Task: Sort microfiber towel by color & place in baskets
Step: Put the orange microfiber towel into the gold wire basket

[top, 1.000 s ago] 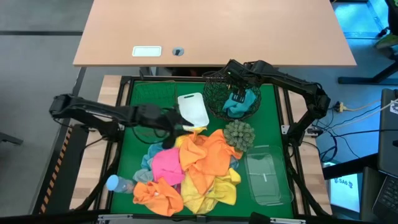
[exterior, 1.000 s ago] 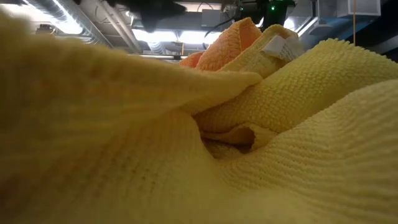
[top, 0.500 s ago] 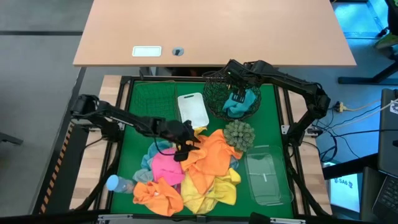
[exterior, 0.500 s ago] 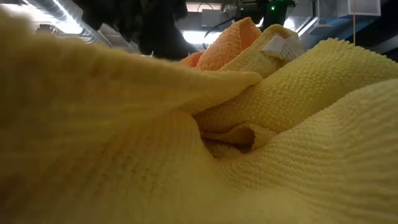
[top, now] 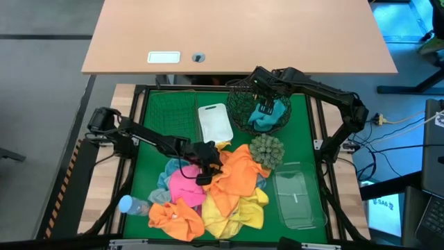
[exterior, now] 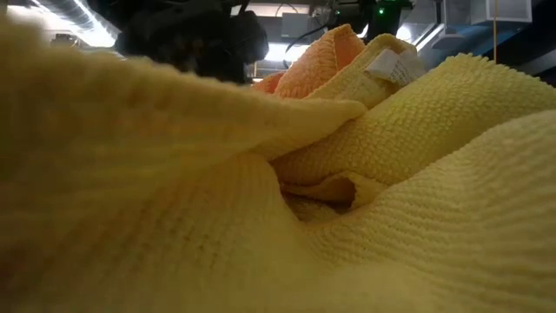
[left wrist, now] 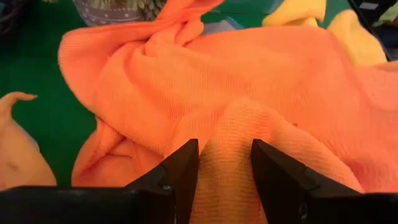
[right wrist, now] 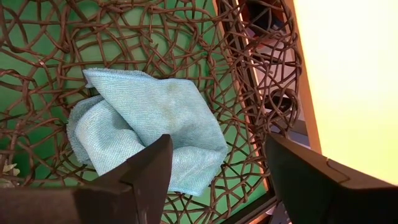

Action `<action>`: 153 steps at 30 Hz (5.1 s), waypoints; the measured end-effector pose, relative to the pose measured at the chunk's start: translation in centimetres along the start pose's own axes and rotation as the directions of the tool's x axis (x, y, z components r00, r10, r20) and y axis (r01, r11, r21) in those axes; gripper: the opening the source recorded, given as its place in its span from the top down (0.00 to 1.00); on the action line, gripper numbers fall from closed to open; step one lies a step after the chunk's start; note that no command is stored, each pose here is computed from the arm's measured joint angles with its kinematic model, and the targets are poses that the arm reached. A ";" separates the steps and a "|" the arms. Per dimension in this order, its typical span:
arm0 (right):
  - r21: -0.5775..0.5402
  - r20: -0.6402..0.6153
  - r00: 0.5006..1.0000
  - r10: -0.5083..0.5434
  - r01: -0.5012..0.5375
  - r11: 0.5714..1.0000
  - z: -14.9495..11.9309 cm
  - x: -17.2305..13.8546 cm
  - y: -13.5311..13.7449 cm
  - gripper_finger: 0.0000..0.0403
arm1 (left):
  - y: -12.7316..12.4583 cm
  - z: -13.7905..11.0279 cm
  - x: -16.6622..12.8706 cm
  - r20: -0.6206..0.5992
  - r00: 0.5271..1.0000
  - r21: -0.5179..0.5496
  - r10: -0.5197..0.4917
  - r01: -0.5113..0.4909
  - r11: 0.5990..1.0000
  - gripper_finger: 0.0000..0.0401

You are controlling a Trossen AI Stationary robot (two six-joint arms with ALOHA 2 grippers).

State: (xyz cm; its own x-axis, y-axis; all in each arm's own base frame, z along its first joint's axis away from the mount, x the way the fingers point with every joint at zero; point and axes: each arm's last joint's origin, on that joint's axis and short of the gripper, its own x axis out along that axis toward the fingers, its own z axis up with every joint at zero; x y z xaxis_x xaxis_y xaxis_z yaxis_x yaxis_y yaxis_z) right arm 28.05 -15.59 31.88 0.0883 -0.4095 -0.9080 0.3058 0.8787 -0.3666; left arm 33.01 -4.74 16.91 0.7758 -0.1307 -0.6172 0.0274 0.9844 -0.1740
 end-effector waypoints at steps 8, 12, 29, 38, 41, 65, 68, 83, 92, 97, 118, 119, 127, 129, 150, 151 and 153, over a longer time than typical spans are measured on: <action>0.000 0.000 1.000 0.000 0.000 1.000 0.0 0.0 0.0 0.37 | -0.1 0.0 0.0 -0.005 1.000 -0.001 -0.025 0.025 1.000 0.87; 0.000 0.000 1.000 0.000 0.000 1.000 0.0 0.0 0.0 0.37 | -0.1 0.0 0.0 -0.004 1.000 -0.013 -0.025 0.025 1.000 0.98; 0.000 0.008 0.999 0.034 -0.034 0.999 0.0 0.0 0.1 0.37 | 0.6 4.7 -6.4 0.259 0.961 -0.050 -0.097 0.114 0.992 1.00; 0.008 0.033 0.999 0.028 -0.028 1.000 0.3 0.0 0.0 0.37 | 1.3 7.6 -14.4 0.524 0.852 -0.068 -0.012 0.056 0.996 1.00; 0.016 0.056 0.998 0.022 -0.023 1.000 0.5 0.0 0.0 0.37 | 1.6 8.1 -17.0 0.607 0.794 -0.089 0.035 0.024 0.996 1.00; 0.023 0.078 0.997 0.016 -0.018 1.000 0.7 0.0 -0.1 0.37 | 4.3 7.2 -31.9 0.912 0.328 -0.198 0.249 -0.181 0.963 1.00; 0.023 0.078 0.997 0.016 -0.018 1.000 0.7 0.0 -0.1 0.37 | 4.4 6.8 -33.1 0.919 0.285 -0.219 0.274 -0.210 0.953 1.00; 0.005 0.060 0.997 0.046 -0.047 0.999 0.5 -1.0 -0.3 0.37 | 6.3 1.7 -30.1 0.484 0.707 -0.380 0.516 -0.362 0.851 1.00; 0.052 0.195 0.964 0.178 -0.192 0.980 1.1 -6.3 -0.6 0.37 | 7.3 -1.5 -26.9 0.011 0.860 -0.418 0.511 -0.460 0.783 1.00; -0.082 0.305 0.878 0.369 -0.362 0.929 2.2 -8.6 2.7 0.37 | 8.0 -1.5 -25.7 -0.070 0.866 -0.415 0.495 -0.476 0.775 0.99; -0.420 0.085 0.803 0.590 -0.508 0.752 -1.6 -8.3 21.4 0.37 | 10.8 -1.0 -20.4 -0.274 0.856 -0.397 0.438 -0.516 0.759 0.72; -0.416 0.071 0.805 0.589 -0.513 0.751 -2.0 -7.8 22.0 0.37 | 10.8 -1.0 -20.4 -0.270 0.857 -0.397 0.439 -0.515 0.760 0.71; -0.471 0.073 0.798 0.598 -0.501 0.726 -4.1 -4.1 26.0 0.37 | 10.9 -0.4 -20.3 -0.212 0.865 -0.407 0.455 -0.501 0.764 0.69; -0.467 0.094 0.823 0.560 -0.461 0.755 -4.3 -3.3 26.2 0.37 | 10.9 -0.3 -20.3 -0.204 0.866 -0.408 0.457 -0.499 0.765 0.69; -0.340 0.274 0.903 0.330 -0.230 0.912 -4.8 0.4 26.3 0.37 | 10.9 -0.3 -20.3 -0.198 0.867 -0.408 0.458 -0.498 0.765 0.69; -0.340 0.271 0.904 0.331 -0.232 0.911 -4.9 0.7 26.3 0.37 | 11.0 -0.3 -20.3 -0.194 0.867 -0.409 0.459 -0.497 0.766 0.69; -0.334 0.271 0.903 0.334 -0.238 0.912 -5.0 1.3 26.3 0.37 | 11.0 -0.2 -20.3 -0.189 0.867 -0.409 0.460 -0.496 0.766 0.69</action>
State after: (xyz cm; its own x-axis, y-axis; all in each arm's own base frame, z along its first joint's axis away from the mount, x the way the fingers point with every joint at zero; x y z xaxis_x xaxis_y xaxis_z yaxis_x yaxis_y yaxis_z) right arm 31.42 8.18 20.03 0.4386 -0.1423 -0.8873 -0.0589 0.9807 -0.1864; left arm 17.44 8.68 27.37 0.5664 0.3173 -0.7606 -0.6215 0.7706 -0.1413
